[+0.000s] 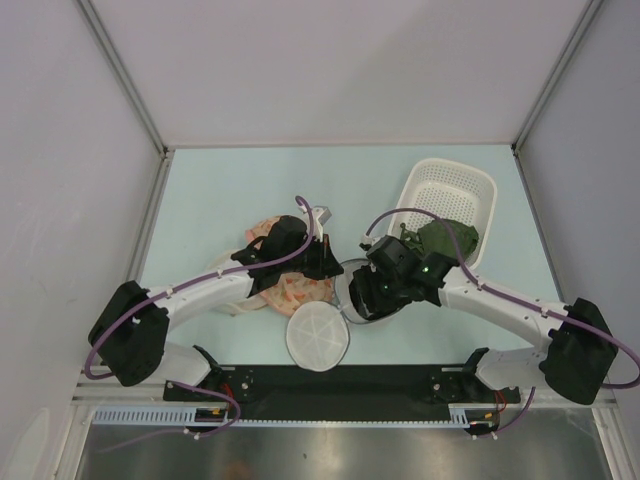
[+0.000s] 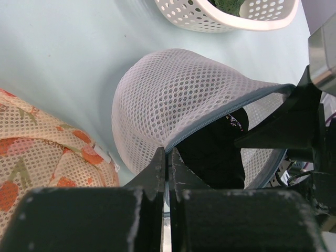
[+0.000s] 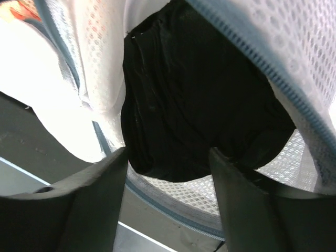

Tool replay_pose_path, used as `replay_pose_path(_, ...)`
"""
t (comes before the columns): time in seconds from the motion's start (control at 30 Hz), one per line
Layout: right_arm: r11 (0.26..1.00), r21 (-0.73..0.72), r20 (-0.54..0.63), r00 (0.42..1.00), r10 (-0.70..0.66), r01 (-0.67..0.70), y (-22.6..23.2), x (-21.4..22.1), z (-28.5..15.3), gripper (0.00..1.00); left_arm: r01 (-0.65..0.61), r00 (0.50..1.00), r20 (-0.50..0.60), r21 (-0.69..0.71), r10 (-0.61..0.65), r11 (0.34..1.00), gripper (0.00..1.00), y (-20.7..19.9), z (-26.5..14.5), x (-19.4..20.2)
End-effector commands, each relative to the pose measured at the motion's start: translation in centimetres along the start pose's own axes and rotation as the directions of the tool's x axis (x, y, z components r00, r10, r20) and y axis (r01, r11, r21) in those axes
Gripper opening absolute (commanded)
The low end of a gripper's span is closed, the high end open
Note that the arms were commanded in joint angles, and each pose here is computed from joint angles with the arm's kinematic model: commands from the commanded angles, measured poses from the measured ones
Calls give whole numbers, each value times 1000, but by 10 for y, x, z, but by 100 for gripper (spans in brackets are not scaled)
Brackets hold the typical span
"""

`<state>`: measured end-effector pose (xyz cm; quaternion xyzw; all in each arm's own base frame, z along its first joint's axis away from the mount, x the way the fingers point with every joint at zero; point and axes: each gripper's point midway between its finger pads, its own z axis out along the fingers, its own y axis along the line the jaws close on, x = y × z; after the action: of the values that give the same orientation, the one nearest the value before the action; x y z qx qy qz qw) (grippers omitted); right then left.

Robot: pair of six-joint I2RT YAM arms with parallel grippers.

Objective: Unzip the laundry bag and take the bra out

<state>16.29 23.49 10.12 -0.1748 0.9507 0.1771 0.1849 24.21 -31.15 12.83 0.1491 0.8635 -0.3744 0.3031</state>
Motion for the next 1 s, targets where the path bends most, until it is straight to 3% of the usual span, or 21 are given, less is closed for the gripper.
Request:
replay_pose_path(0.0, 1000, 5, -11, 1000, 6, -5, -2, 7, -2, 64, -31, 997, 78, 28, 29, 999, 0, -12, -9, -25)
replay_pose_path(0.13, 1000, 9, -21, 1000, 1, -1, -3, 9, 0, 60, -22, 998, 58, 17, 21, 1000, 0, -10, -11, -20)
replay_pose_path(0.23, 1000, 2, -25, 1000, -3, 3, -2, 9, 1, 50, -24, 998, 61, 19, 23, 1000, 0, -10, -11, -22)
replay_pose_path(0.37, 1000, -7, -36, 999, -7, 7, 1, 10, 2, 19, -24, 998, 59, 20, 23, 1000, 0, -10, -12, -21)
replay_pose_path(0.5, 1000, -20, -25, 1000, -7, 6, 4, 7, -1, 0, -26, 998, 59, 23, 25, 999, 0, -11, -11, -22)
replay_pose_path(0.77, 999, -36, 94, 995, 10, -7, 11, -21, -25, 0, -32, 998, 48, 50, 29, 998, 0, -16, -9, -21)
replay_pose_path(0.97, 999, -25, 287, 957, 50, -45, 10, -56, -54, 0, -32, 998, 47, 62, 29, 998, 0, -18, -10, -20)
